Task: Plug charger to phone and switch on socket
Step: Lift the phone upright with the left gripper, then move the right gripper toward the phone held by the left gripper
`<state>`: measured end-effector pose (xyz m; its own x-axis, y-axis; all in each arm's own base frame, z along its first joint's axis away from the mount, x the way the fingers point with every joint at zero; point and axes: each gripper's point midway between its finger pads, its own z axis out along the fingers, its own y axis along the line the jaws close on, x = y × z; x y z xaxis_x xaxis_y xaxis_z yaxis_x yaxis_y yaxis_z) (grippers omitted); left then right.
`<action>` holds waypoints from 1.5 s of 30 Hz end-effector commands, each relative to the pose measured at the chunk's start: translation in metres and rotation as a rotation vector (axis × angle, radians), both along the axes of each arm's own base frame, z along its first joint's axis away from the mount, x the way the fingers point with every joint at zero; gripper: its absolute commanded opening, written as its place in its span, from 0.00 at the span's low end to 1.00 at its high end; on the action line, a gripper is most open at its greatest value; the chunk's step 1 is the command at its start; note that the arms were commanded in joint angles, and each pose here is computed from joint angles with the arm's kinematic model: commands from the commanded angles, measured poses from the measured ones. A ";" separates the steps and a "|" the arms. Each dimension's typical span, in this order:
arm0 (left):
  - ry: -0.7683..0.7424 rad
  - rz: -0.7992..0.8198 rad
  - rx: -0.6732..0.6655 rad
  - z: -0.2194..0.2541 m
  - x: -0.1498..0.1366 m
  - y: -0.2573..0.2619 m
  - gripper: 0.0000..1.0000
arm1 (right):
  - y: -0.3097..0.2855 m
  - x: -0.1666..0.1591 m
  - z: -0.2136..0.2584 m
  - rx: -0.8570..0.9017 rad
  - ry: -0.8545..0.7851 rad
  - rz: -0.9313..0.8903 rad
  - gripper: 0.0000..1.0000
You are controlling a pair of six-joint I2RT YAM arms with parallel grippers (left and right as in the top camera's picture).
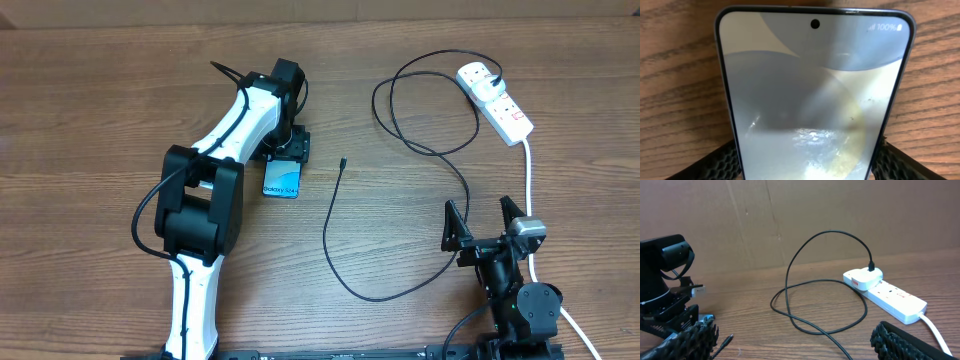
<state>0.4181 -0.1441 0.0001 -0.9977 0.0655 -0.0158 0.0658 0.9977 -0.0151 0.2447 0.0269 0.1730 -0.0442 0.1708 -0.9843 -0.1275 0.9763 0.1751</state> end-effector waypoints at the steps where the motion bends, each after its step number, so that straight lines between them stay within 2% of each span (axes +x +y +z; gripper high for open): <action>1: 0.074 0.003 -0.008 -0.028 -0.018 -0.004 0.72 | 0.000 0.000 -0.003 0.003 0.000 -0.002 1.00; 6: 0.066 0.004 -0.014 -0.027 -0.016 -0.004 0.67 | 0.000 0.000 -0.003 0.003 0.000 -0.002 1.00; 19: 0.045 0.009 -0.021 0.006 -0.001 -0.007 0.64 | 0.000 0.000 -0.003 0.003 0.000 -0.002 1.00; 26: 0.010 0.029 -0.032 0.038 0.013 -0.009 0.63 | 0.003 0.000 -0.001 0.146 0.017 0.012 1.00; 27: 0.006 0.031 -0.034 0.042 0.015 -0.009 0.59 | 0.005 -0.001 0.001 0.152 0.016 0.024 1.00; 28: 0.002 0.034 -0.035 0.047 0.016 -0.008 0.50 | 0.008 -0.002 0.005 0.157 0.012 0.043 1.00; 31: -0.011 0.037 -0.039 0.056 0.020 -0.008 0.42 | 0.014 -0.006 0.019 0.159 0.006 0.078 1.00; 37: -0.016 0.053 -0.042 0.060 0.022 -0.007 0.17 | 0.018 -0.010 0.035 0.161 0.090 0.097 1.00; 39: -0.016 0.069 -0.042 0.060 0.023 -0.006 0.06 | 0.021 -0.008 0.041 0.161 0.133 0.110 1.00; 45: -0.007 0.144 -0.046 0.061 0.023 -0.002 0.04 | 0.036 0.008 0.047 0.174 0.349 0.178 1.00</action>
